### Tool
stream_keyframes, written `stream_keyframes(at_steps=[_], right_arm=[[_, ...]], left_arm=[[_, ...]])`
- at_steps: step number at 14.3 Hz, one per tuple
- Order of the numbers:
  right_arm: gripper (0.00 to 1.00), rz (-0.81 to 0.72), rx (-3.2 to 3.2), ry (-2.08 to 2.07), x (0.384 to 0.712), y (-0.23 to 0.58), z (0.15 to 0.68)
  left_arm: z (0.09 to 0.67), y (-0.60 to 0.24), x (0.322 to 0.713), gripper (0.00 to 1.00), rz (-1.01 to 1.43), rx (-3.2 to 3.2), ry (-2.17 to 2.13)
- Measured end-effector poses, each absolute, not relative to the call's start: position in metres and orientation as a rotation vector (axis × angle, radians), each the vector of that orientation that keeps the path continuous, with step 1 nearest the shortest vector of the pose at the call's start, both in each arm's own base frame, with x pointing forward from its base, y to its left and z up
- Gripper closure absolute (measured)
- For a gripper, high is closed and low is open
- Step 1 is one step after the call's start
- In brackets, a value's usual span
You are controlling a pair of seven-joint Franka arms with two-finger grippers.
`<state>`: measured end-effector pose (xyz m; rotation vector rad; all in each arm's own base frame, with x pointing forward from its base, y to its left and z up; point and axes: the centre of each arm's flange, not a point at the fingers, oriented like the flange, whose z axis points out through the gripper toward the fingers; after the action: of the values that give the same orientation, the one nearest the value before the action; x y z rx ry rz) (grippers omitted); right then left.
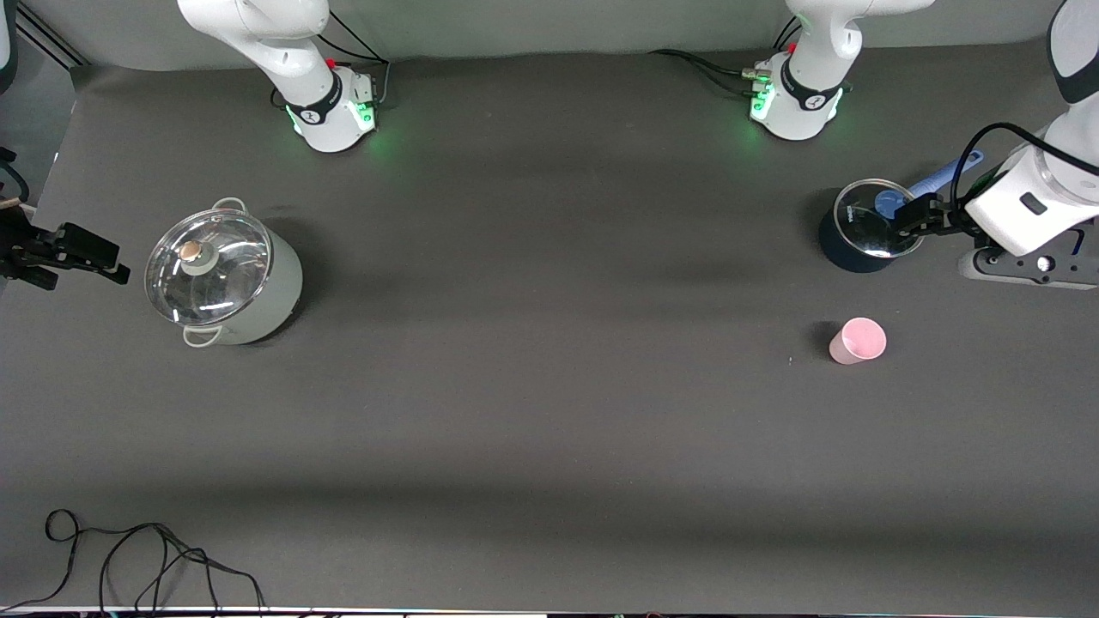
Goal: Transfer pink cup from left to right arm
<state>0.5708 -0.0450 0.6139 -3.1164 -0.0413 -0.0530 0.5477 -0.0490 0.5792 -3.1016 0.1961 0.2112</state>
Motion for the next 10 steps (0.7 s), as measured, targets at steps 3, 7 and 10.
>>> stream_keyframes(at_steps=[3, 7, 10], right_arm=[[0.0, -0.053, -3.116, -0.041, 0.5707, -0.0455, 0.6139], [0.0, -0.053, -3.116, -0.045, 0.5708, -0.0443, 0.6139], [0.0, -0.053, -3.116, -0.047, 0.5709, -0.0434, 0.6139]], left_arm=[[0.5792, -0.0488, 0.5477, 0.0, 0.211, -3.102, 0.195], [0.5792, -0.0484, 0.5477, 0.0, 0.211, -3.102, 0.194], [0.5792, -0.0484, 0.5477, 0.0, 0.211, -3.102, 0.194]])
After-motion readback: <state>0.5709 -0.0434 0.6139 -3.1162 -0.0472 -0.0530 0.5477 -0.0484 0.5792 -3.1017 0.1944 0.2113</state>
